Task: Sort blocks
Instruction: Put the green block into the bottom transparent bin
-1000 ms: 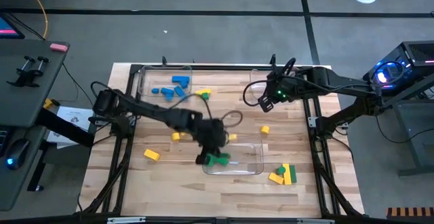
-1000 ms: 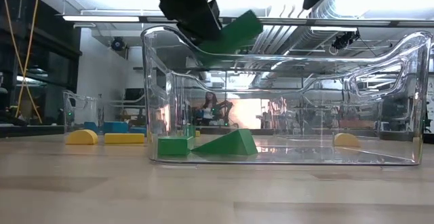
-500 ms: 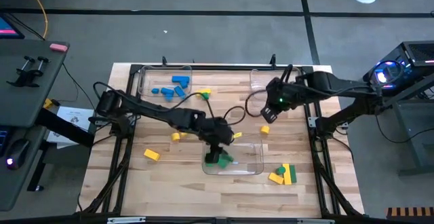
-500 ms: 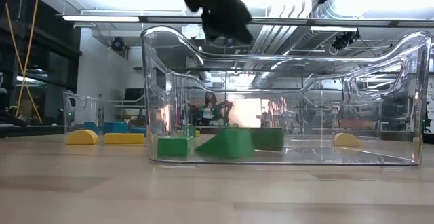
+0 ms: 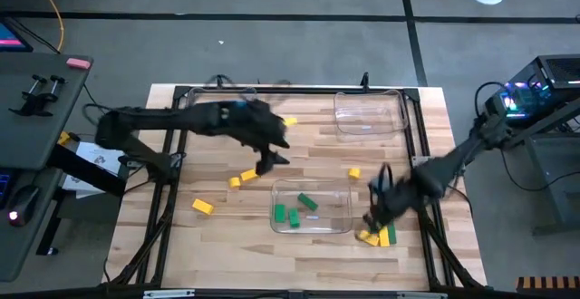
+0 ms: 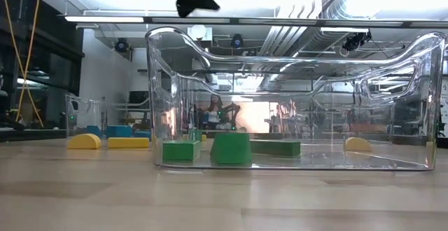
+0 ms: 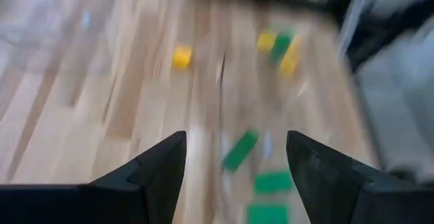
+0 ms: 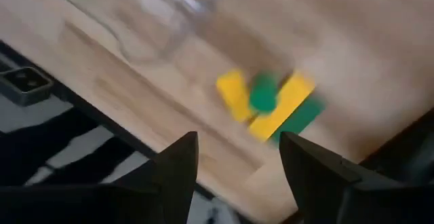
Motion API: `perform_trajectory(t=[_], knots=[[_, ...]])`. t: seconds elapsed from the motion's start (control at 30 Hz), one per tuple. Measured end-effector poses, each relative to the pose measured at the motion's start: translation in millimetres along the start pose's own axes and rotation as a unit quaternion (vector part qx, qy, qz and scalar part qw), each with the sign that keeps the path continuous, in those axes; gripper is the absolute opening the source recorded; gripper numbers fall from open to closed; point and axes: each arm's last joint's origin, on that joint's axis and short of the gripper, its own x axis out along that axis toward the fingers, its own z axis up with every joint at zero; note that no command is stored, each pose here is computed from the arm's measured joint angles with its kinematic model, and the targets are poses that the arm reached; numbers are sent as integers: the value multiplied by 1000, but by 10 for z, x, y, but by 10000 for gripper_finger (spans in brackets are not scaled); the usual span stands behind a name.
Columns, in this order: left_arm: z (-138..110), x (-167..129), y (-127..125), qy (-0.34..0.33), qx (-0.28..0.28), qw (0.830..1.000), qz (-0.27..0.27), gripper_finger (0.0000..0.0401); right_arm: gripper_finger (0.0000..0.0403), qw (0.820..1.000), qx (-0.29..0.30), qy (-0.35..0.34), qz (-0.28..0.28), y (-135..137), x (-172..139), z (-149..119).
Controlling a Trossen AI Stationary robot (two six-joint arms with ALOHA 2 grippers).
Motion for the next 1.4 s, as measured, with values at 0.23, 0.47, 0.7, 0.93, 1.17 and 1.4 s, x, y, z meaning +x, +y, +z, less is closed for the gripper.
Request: perform_trajectory(t=[0.23, 0.47, 0.7, 0.93, 1.17, 1.4], knots=[[-238, -351, 28, -146, -69, 987, -24, 239, 203, 981, 192, 10, 3, -121, 657, -244], [-321, -372, 23, -151, -103, 983, -19, 239, 202, 968, 244, -35, -54, -166, 931, -182], [-329, -347, 2, -146, -101, 984, -22, 239, 202, 967, 237, -28, -91, -133, 1096, -127], [-331, -346, -2, -145, -101, 984, -22, 239, 201, 965, 238, -29, -105, -111, 1194, -128], [-332, -345, -2, -144, -102, 984, -22, 239, 201, 964, 243, -19, -108, -95, 1232, -135], [-336, -344, -1, -142, -102, 984, -22, 239, 188, 964, 243, -18, -109, -96, 1232, -136]])
